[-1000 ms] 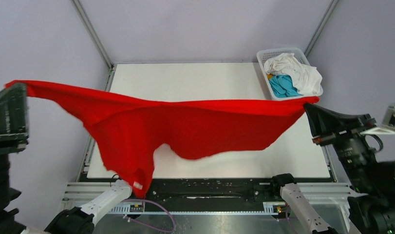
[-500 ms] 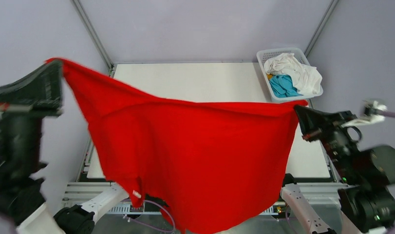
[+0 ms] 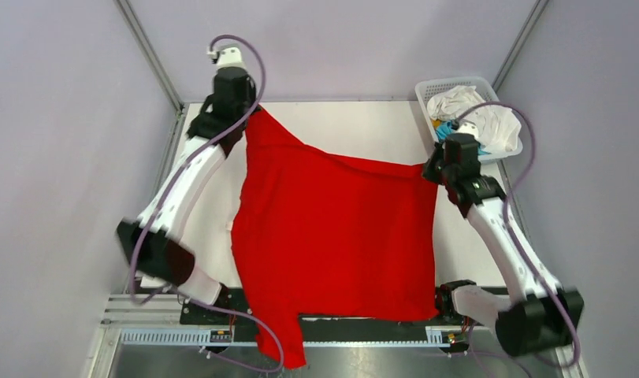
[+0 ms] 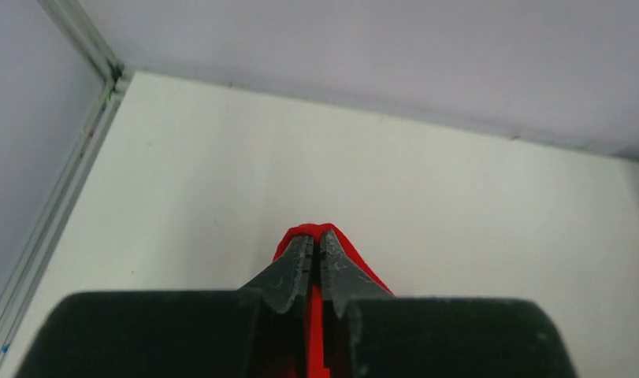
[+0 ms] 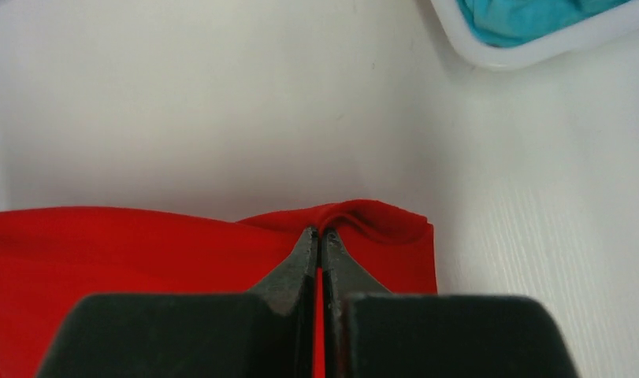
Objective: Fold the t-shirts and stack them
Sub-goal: Flatten out the tshirt
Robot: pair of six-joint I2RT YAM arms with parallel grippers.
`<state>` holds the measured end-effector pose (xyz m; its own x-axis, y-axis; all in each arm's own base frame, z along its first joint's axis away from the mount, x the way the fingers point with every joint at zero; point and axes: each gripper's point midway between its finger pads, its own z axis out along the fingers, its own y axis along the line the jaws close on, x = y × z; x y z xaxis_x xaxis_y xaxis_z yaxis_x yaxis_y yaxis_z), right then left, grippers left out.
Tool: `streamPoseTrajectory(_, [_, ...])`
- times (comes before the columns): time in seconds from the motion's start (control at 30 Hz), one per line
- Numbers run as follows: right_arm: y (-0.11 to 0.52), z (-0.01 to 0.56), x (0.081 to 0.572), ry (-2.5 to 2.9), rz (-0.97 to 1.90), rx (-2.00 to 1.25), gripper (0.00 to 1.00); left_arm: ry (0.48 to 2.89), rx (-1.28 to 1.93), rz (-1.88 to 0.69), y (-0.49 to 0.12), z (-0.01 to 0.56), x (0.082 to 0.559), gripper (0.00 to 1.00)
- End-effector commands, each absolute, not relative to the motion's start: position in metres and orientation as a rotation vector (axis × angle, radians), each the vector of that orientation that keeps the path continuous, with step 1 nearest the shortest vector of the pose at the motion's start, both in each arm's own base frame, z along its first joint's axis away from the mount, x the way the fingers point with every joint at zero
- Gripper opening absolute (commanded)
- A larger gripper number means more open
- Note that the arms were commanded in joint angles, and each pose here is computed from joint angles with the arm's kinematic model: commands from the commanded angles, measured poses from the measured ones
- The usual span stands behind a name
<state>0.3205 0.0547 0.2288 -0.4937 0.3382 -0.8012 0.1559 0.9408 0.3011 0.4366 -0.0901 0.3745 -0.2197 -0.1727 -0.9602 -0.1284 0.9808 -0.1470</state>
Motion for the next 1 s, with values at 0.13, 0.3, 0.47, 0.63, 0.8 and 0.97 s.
streamPoseTrajectory(0.13, [0.06, 0.173, 0.42, 2.126, 0.179, 0.381, 0.0, 1.987, -0.28, 0.025, -0.089, 0.269, 0.545, 0.0])
streamPoseTrajectory(0.3, [0.063, 0.143, 0.457, 2.198, 0.165, 0.396, 0.0, 2.081, -0.289, 0.036, -0.098, 0.219, 0.575, 0.0])
streamPoseTrajectory(0.47, [0.057, 0.139, 0.483, 2.175, 0.155, 0.487, 0.0, 2.047, -0.376, -0.008, -0.092, 0.206, 0.59, 0.0])
streamPoseTrajectory(0.63, [0.038, 0.134, 0.505, 2.189, 0.046, 0.594, 0.02, 2.002, -0.462, -0.1, -0.086, 0.2, 0.613, 0.01])
streamPoseTrajectory(0.8, [0.032, 0.125, 0.524, 2.23, 0.039, 0.658, 0.29, 1.977, -0.508, -0.207, -0.095, 0.192, 0.655, 0.31])
streamPoseTrajectory(0.97, [0.047, 0.141, 0.528, 2.262, 0.129, 0.564, 0.8, 1.994, -0.472, -0.36, -0.118, 0.21, 0.653, 0.99])
